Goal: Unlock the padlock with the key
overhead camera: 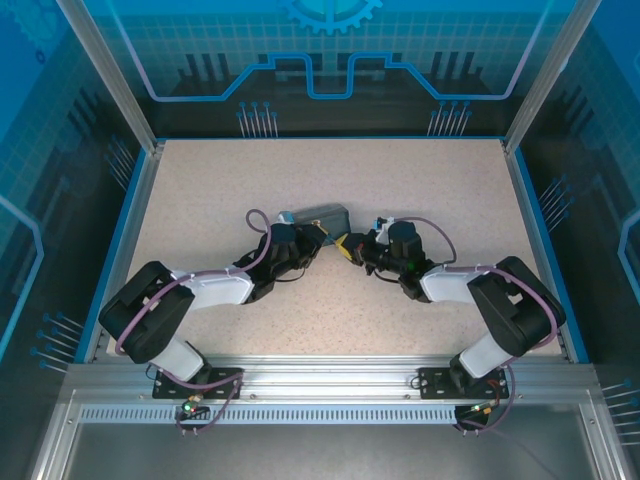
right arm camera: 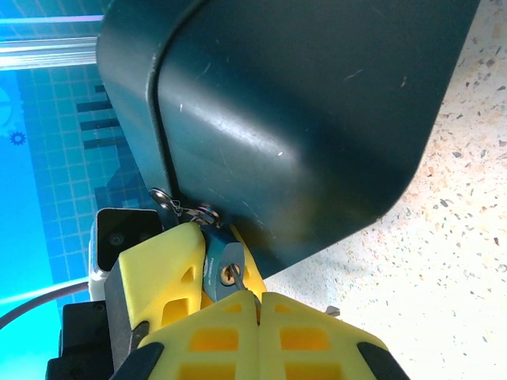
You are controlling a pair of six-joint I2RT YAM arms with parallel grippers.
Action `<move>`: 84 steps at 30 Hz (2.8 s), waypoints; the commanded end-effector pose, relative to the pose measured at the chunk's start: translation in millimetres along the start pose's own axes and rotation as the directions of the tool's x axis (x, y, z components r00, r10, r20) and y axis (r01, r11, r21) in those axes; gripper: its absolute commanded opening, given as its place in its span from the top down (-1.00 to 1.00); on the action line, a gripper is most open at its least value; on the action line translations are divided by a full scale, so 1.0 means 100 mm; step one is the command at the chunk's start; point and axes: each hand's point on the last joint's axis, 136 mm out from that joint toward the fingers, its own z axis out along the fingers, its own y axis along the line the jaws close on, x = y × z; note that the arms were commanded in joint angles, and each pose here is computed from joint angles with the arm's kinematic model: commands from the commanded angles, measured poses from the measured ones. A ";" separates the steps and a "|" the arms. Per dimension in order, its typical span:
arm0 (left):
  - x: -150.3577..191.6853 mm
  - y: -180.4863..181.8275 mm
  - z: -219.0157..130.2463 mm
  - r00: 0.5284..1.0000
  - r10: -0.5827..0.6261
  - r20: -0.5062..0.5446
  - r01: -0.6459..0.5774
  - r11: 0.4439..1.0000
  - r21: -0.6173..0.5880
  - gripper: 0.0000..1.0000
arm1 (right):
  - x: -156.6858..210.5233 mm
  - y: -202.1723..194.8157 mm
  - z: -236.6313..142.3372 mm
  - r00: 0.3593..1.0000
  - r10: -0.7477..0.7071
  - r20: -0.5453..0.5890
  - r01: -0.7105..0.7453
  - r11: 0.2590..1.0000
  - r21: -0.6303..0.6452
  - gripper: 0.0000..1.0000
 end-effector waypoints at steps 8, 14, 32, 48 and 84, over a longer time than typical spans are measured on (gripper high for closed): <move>0.41 -0.32 -0.03 0.984 0.019 -0.177 0.004 0.992 0.126 1.00 | 0.14 0.34 0.22 0.998 0.016 -0.062 -0.025 0.989 -0.147 1.00; 0.41 -0.30 -0.03 0.983 -0.009 -0.182 0.034 0.990 0.134 1.00 | 0.12 0.29 0.20 0.999 -0.010 -0.053 0.003 0.993 -0.115 1.00; 0.27 -0.22 -0.11 0.989 -0.010 -0.145 0.023 0.995 0.092 1.00 | -0.06 -0.06 0.01 1.000 -0.015 -0.005 0.015 1.000 -0.021 1.00; 0.24 -0.24 -0.10 0.990 -0.031 -0.140 0.045 0.994 0.099 1.00 | -0.06 -0.06 -0.17 1.000 -0.012 0.021 0.013 0.999 -0.040 1.00; 0.22 -0.24 -0.07 0.989 -0.051 -0.135 0.065 0.992 0.103 1.00 | -0.01 0.03 -0.21 0.999 -0.022 0.040 0.023 0.999 -0.026 1.00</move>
